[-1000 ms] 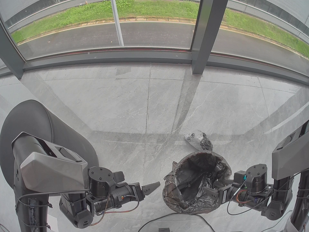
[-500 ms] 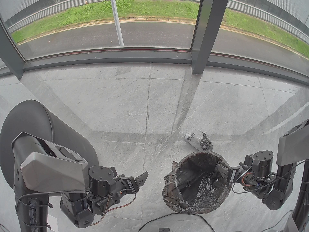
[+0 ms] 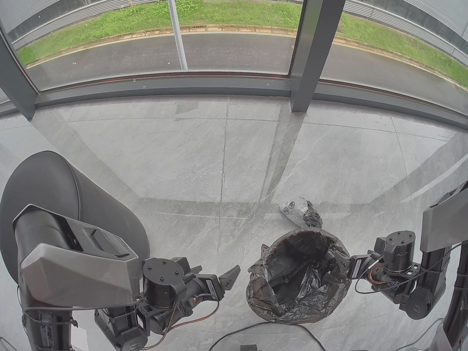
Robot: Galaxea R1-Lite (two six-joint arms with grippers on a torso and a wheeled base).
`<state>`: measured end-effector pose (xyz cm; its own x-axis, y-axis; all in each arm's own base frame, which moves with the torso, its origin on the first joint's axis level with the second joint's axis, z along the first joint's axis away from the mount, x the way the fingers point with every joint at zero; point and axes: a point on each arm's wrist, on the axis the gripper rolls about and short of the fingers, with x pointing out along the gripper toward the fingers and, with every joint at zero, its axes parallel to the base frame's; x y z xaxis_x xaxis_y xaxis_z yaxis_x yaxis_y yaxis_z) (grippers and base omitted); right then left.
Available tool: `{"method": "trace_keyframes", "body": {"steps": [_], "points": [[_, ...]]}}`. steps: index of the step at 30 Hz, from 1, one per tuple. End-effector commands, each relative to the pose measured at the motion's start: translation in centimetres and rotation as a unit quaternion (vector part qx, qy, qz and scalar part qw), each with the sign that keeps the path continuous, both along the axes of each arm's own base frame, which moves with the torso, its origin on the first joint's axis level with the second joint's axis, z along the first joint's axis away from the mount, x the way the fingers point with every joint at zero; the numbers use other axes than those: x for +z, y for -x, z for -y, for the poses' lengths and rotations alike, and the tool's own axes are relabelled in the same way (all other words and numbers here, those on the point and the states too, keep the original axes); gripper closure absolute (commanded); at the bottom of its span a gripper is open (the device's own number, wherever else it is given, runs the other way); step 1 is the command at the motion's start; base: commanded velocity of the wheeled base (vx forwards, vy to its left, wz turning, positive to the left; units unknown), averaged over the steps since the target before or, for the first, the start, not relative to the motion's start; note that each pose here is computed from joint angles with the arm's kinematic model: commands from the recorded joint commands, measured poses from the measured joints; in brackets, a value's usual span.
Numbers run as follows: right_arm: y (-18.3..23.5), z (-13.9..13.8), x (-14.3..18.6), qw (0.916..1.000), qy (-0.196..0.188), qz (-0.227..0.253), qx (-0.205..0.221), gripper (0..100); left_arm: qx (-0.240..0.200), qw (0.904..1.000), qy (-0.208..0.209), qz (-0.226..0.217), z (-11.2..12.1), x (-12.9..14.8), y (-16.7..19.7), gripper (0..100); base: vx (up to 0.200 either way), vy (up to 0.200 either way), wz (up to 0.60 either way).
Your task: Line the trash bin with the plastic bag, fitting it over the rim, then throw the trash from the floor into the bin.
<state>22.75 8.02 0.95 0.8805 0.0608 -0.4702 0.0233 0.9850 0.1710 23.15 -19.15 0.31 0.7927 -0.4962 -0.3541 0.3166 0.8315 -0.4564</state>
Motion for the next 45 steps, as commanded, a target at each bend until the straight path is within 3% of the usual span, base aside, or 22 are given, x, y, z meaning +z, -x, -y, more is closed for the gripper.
{"method": "trace_keyframes", "body": {"steps": [1,5,10,16,18,22,31,45], "points": [[0.5,0.1,1.3,0.9997,-0.009,0.024,0.002,0,-0.061,0.9974,-0.002,0.039,2.1,1.9,2.1,0,0.000,0.000,0.00],[0.6,0.1,1.1,0.9998,-0.007,0.019,0.002,0,-0.103,0.9933,-0.020,0.047,3.6,1.6,3.7,0,0.000,0.000,0.00],[0.6,0.2,1.3,0.9997,-0.011,0.021,0.004,0,-0.125,0.9907,-0.036,0.040,4.6,0.4,4.4,0,0.000,0.000,0.00],[0.5,0.2,1.3,0.9997,-0.013,0.021,0.006,0,-0.128,0.9901,-0.045,0.036,5.4,-1.0,3.7,0,0.000,0.000,0.00],[0.6,0.2,1.4,0.9995,-0.019,0.022,0.015,0,-0.134,0.9875,-0.063,0.055,6.9,-2.7,2.3,0,0.000,0.000,0.00],[0.6,0.4,1.6,0.9994,-0.021,0.024,0.015,0,-0.136,0.9849,-0.087,0.062,7.6,-3.9,1.3,0,0.000,0.000,0.00],[0.9,0.5,1.5,0.9996,-0.018,0.017,0.015,0,-0.138,0.9777,-0.143,0.068,8.6,-4.3,-1.0,0,0.000,0.000,0.00],[0.9,0.5,1.2,0.9997,-0.016,0.012,0.015,0,-0.117,0.9801,-0.146,0.066,9.5,-4.4,-3.8,0,0.000,0.000,0.00]]}}
